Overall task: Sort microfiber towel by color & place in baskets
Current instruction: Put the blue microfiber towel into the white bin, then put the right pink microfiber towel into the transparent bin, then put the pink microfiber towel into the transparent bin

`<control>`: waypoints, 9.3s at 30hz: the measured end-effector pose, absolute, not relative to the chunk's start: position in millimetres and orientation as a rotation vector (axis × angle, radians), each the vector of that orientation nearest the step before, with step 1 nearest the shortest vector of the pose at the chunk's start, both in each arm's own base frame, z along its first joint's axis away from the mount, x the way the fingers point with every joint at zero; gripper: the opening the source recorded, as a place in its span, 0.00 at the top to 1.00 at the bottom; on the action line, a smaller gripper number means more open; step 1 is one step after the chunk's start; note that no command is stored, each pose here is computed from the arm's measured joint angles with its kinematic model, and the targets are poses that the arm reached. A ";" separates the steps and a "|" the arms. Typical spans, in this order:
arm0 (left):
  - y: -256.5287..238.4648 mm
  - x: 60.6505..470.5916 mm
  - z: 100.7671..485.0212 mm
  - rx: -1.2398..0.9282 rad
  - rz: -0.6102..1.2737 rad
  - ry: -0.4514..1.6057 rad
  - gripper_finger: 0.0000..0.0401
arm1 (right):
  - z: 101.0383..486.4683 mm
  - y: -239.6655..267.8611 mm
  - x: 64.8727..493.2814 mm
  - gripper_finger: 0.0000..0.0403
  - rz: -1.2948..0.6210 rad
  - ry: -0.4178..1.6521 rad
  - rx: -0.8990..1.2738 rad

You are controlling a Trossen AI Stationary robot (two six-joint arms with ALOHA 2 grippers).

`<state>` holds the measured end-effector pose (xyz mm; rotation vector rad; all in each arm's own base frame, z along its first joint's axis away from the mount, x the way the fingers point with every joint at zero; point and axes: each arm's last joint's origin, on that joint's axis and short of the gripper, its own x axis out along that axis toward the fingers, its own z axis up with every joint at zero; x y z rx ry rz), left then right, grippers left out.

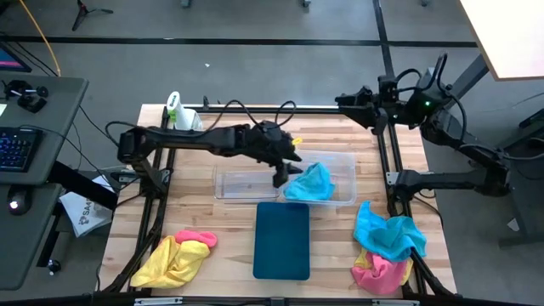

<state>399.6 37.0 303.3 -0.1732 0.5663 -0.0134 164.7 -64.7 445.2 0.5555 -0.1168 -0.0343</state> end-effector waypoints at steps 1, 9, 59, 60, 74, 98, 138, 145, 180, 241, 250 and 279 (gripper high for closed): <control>36.5 395.0 306.2 -0.155 -0.018 0.584 0.54 | 444.3 -63.1 165.5 0.32 -0.031 -0.108 0.583; 34.6 343.6 324.5 -0.095 -0.029 0.620 0.53 | 405.8 -36.9 169.1 0.32 -0.048 0.318 0.956; 27.5 244.7 358.1 -0.287 0.234 -0.054 0.53 | 260.3 135.0 150.1 0.94 -0.317 1.830 0.899; 28.6 240.9 361.3 -0.272 0.252 -0.069 0.53 | 277.2 133.0 150.3 0.95 -0.318 1.795 0.899; 38.3 198.8 391.2 -0.214 0.380 -0.226 0.53 | 521.9 59.6 111.3 1.00 -0.236 0.526 0.787; 37.5 196.5 391.9 -0.305 0.344 -0.238 0.53 | 400.7 58.6 230.0 1.00 -0.319 1.001 0.477; 35.1 193.0 394.4 -0.290 0.281 -0.239 0.53 | 242.9 -14.0 281.3 0.66 -0.557 0.701 1.020; 33.7 183.9 397.4 -0.256 0.285 -0.238 0.53 | 290.5 -14.6 276.5 0.46 -0.550 0.845 0.862; 34.2 181.0 395.1 -0.260 0.323 -0.210 0.53 | 219.2 197.5 140.2 0.40 -0.558 1.781 1.096; 21.4 122.5 451.3 -0.249 0.104 -0.770 0.53 | 326.2 -6.0 433.6 0.97 0.088 0.509 0.390; 21.4 122.5 451.3 -0.265 0.098 -0.772 0.53 | 325.3 -8.0 433.2 0.62 0.028 0.514 0.393; -71.4 211.2 308.4 -0.867 -0.180 0.762 0.53 | 423.8 -34.4 251.5 0.26 -0.454 0.762 0.176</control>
